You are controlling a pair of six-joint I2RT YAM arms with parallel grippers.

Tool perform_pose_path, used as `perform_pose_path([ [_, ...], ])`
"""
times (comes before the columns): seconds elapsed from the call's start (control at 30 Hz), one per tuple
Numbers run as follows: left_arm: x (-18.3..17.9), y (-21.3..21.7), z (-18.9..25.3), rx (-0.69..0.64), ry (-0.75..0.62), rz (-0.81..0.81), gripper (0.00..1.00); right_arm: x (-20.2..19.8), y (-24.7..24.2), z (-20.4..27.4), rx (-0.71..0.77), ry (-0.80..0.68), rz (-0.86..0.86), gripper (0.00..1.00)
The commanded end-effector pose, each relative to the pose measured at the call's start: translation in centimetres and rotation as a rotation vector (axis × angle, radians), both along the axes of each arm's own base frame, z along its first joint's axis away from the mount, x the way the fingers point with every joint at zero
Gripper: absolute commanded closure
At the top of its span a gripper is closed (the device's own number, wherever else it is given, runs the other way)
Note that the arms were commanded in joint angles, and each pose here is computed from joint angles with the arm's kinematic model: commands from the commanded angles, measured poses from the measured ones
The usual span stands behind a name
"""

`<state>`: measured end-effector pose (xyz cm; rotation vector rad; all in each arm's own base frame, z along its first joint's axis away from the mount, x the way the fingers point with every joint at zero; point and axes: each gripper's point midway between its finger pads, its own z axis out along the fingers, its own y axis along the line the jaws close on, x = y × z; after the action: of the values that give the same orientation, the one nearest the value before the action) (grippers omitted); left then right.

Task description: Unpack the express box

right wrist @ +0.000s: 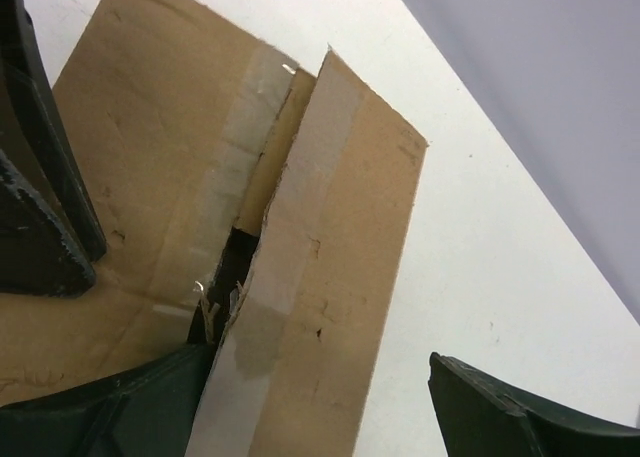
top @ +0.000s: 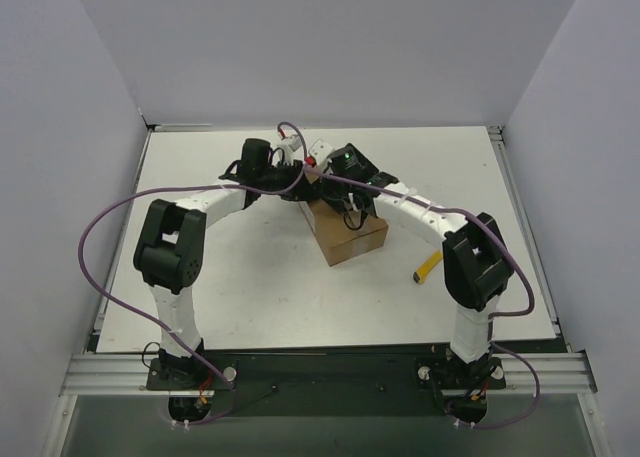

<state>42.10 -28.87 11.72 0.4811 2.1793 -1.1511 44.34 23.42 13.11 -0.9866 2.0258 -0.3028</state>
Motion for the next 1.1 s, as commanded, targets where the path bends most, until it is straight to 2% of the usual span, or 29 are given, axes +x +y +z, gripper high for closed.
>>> perform_pose_path([
  [0.0,-1.1,2.5,-6.4,0.176,0.110,0.052,0.75,1.5,-4.1,8.3,0.005,-0.153,-0.059,0.07],
  [0.13,-1.5,2.4,-6.7,0.188,0.111,0.043,0.75,2.1,-9.4,7.2,-0.018,-0.127,-0.154,0.07],
  [0.27,-1.6,2.1,-6.7,0.195,0.103,0.030,0.75,1.9,-12.5,5.6,0.004,-0.071,-0.217,0.07],
  [0.5,-1.8,1.6,-6.0,0.182,0.083,0.005,0.75,1.2,-15.4,-0.5,0.126,0.118,-0.289,0.08],
  [0.67,-2.0,0.7,-4.5,0.140,0.056,-0.045,0.73,-0.8,-13.6,-4.3,0.306,0.322,-0.249,0.08],
  [0.8,-1.7,0.1,-2.5,0.098,0.011,-0.086,0.66,-1.9,-11.6,-5.4,0.384,0.393,-0.218,0.08],
  [1.07,0.5,-0.3,2.3,0.114,-0.156,-0.141,0.60,-3.9,-9.4,-7.7,0.331,0.462,-0.135,0.08],
])
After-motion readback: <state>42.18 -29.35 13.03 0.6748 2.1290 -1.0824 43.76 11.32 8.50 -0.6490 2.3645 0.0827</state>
